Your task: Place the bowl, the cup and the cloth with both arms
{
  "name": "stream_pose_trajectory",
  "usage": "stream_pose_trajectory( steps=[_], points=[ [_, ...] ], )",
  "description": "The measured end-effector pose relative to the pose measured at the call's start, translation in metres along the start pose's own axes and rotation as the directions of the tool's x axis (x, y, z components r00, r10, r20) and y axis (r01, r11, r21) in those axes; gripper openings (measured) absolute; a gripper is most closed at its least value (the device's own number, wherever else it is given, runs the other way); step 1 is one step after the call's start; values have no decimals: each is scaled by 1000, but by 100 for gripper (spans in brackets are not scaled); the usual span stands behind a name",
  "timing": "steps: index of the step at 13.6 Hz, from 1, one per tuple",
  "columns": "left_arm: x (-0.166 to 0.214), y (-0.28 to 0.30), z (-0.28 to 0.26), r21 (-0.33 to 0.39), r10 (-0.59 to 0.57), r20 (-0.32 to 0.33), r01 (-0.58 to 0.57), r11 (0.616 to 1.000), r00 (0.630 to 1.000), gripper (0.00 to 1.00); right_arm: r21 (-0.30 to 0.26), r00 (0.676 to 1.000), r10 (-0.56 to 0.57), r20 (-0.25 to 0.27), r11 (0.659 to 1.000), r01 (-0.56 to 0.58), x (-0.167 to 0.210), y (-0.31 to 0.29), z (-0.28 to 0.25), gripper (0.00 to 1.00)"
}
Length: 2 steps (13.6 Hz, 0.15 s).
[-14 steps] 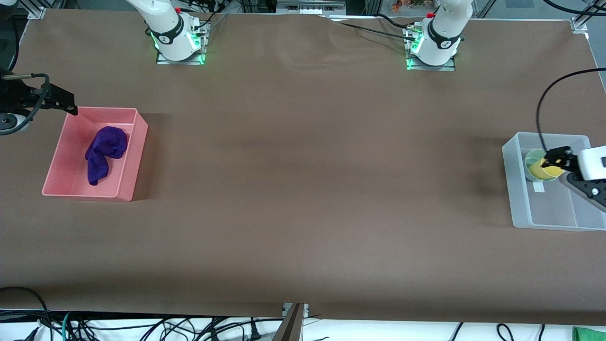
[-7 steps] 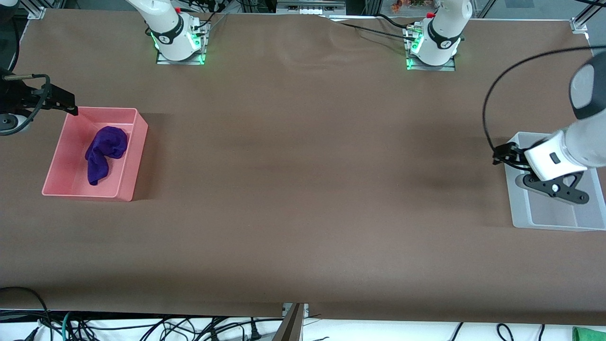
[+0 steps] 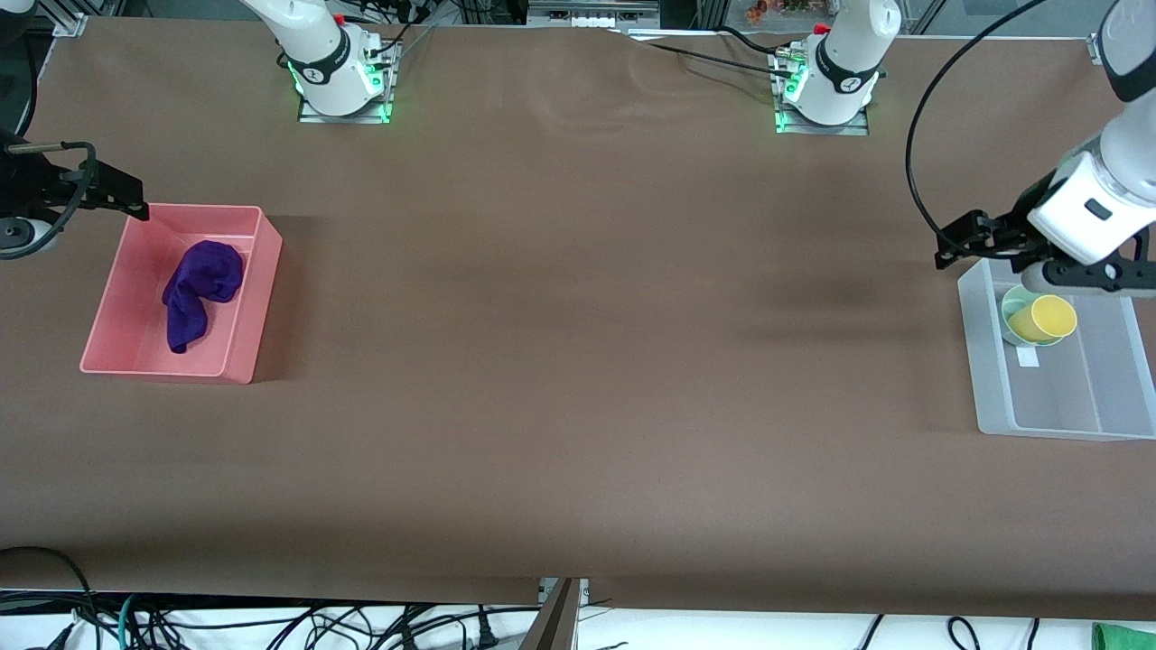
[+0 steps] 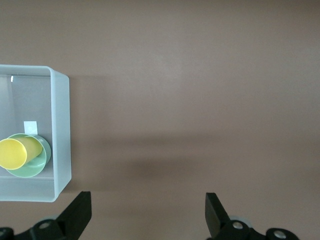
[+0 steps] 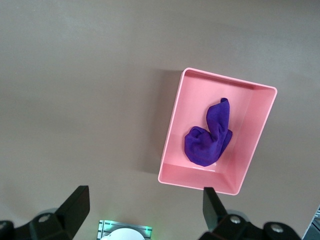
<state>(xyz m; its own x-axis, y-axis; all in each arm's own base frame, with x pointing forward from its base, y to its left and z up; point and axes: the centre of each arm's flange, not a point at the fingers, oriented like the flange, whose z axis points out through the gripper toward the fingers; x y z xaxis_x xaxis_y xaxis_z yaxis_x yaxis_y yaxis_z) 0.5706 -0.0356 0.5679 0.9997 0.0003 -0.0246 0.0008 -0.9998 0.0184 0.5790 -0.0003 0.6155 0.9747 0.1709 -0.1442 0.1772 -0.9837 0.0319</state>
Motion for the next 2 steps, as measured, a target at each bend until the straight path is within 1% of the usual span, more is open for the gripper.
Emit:
stream_pose_trajectory(
  steps=[2],
  points=[
    [-4, 4, 4, 1, 0, -1, 0, 1000, 1000, 100, 0, 1000, 0, 0, 1000, 0, 0, 0, 0, 100]
  ],
)
